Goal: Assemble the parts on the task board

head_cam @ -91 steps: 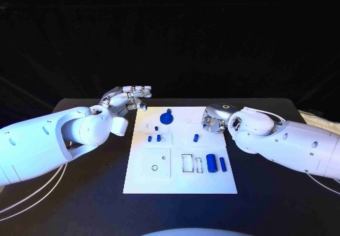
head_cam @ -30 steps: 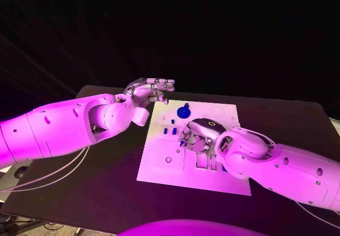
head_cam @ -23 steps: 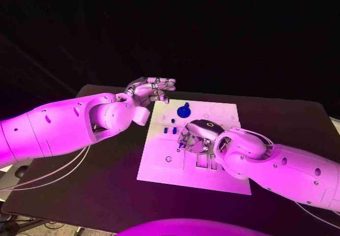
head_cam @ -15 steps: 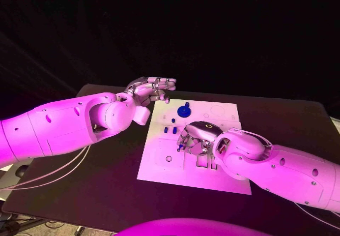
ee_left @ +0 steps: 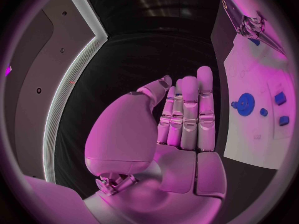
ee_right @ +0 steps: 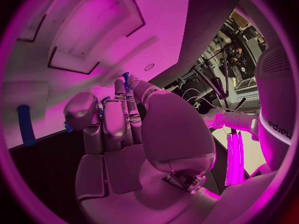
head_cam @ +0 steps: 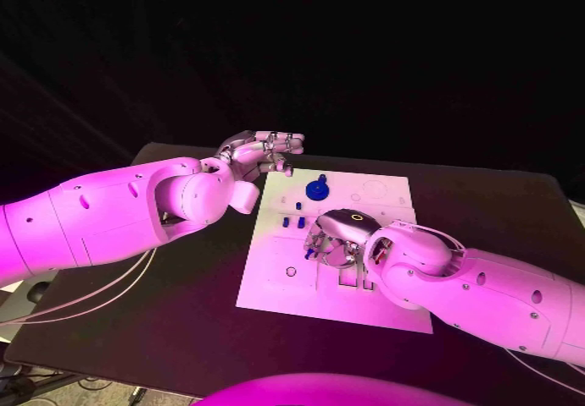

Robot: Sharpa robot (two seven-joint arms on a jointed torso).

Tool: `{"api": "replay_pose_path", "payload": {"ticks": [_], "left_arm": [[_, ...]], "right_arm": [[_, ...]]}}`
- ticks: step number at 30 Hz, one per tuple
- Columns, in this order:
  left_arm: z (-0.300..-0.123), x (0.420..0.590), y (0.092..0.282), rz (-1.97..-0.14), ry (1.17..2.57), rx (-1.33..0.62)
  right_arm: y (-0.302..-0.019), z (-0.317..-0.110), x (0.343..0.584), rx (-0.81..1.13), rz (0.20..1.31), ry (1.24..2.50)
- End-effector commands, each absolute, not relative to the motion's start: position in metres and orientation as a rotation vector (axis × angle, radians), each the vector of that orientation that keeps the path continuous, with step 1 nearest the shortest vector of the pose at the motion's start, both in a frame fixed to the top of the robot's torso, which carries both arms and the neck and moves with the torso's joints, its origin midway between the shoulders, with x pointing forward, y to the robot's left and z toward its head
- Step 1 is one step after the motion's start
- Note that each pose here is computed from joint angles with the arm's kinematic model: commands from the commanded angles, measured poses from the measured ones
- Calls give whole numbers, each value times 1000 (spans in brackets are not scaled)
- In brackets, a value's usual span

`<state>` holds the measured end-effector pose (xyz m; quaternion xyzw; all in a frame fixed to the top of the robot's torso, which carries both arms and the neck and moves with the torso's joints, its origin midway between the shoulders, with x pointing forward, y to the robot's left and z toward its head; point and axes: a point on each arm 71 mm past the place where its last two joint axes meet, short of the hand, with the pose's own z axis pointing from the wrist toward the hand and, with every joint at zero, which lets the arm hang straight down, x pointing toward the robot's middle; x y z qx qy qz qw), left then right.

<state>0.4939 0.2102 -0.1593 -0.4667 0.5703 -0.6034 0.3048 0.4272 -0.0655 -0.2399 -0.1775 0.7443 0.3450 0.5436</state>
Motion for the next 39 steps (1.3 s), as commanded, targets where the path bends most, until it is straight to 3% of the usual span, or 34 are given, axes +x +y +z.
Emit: {"api": "replay_pose_path", "payload": {"ticks": [1,20,32,39], "left_arm": [[-158,493,207,-1620,1523,-1216],[-158,493,207,-1619,1529,-1211],[-158,493,207,-1616,1534,-1213],[-159,493,208,-1610,1533,-1213]], "right_arm": [[-64,-242,427,-456,767,1765],[-57,-247,425,-503,685,1789],[-64,-238,424,-406,750,1702],[-83,-219,419,-318,796,1676]]}}
